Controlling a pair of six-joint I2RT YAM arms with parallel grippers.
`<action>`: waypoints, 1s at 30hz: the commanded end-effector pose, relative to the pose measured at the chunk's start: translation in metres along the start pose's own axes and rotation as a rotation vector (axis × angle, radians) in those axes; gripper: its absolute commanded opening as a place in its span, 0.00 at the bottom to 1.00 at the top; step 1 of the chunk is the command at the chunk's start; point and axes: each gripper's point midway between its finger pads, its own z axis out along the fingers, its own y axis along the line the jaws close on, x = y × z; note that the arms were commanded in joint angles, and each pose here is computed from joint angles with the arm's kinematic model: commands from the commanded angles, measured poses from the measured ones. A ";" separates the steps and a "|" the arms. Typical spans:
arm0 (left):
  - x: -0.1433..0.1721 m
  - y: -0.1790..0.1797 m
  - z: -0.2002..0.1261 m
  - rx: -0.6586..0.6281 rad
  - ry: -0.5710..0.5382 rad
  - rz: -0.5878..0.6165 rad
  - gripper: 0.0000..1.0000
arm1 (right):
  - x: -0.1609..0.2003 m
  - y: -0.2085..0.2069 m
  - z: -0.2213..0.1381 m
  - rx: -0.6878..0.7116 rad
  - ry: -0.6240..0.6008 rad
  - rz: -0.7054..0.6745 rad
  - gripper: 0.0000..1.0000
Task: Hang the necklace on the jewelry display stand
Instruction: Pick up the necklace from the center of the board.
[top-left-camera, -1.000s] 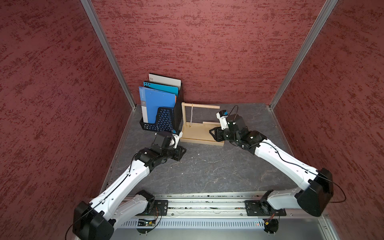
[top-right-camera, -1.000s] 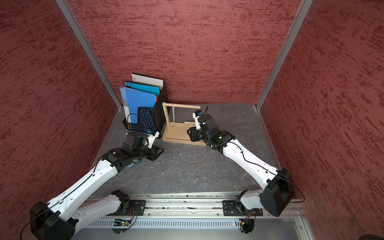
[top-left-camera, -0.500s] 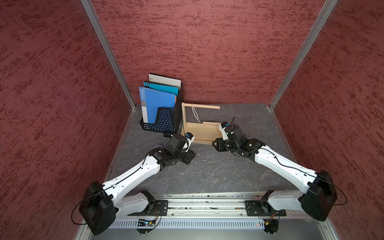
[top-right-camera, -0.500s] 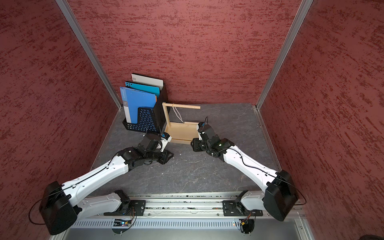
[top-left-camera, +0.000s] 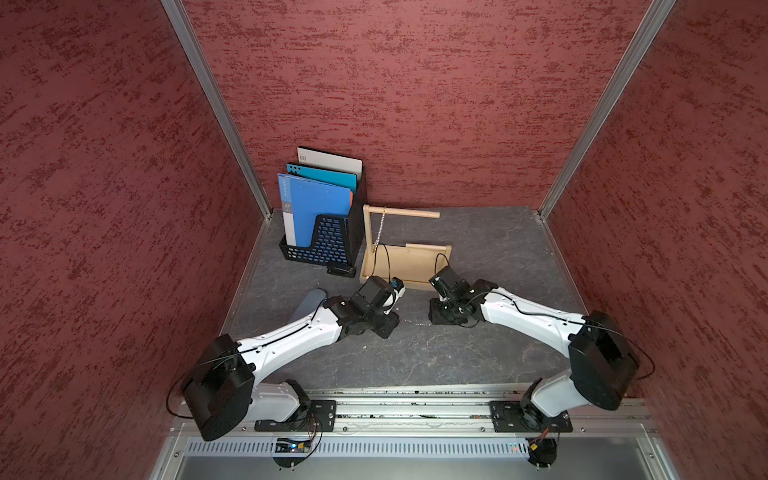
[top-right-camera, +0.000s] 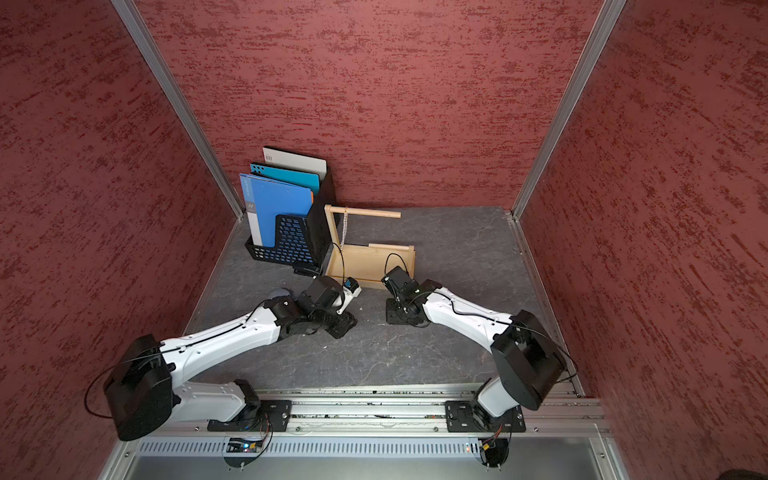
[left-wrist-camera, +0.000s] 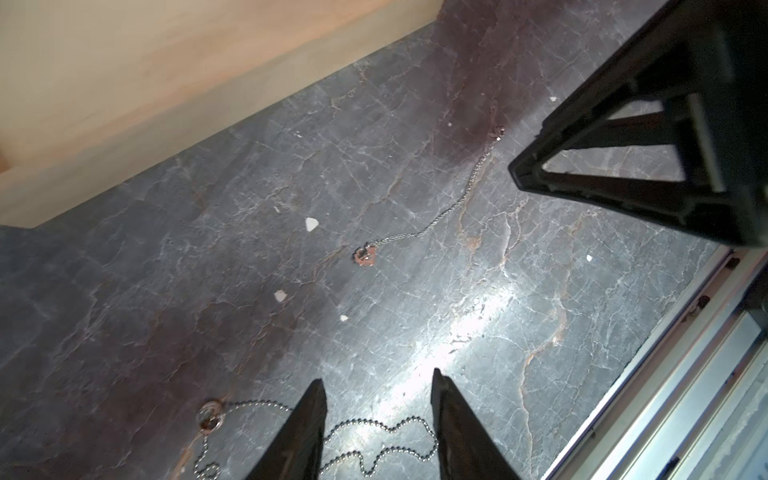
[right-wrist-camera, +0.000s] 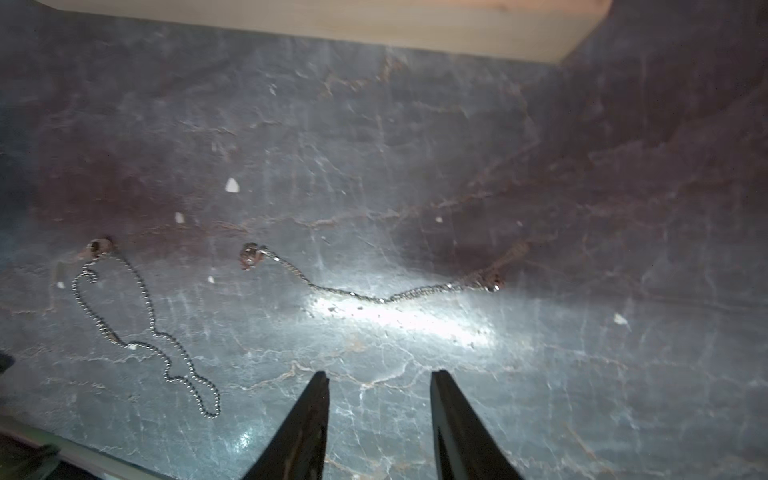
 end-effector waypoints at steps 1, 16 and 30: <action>-0.014 -0.022 0.006 0.049 -0.038 0.118 0.46 | 0.007 -0.016 0.004 0.048 0.005 0.125 0.43; -0.029 -0.050 0.035 0.121 0.019 0.212 0.47 | -0.008 -0.042 0.020 0.160 0.022 0.239 0.30; -0.011 -0.042 0.024 0.098 0.019 0.197 0.47 | -0.017 -0.052 0.034 0.258 0.034 0.228 0.22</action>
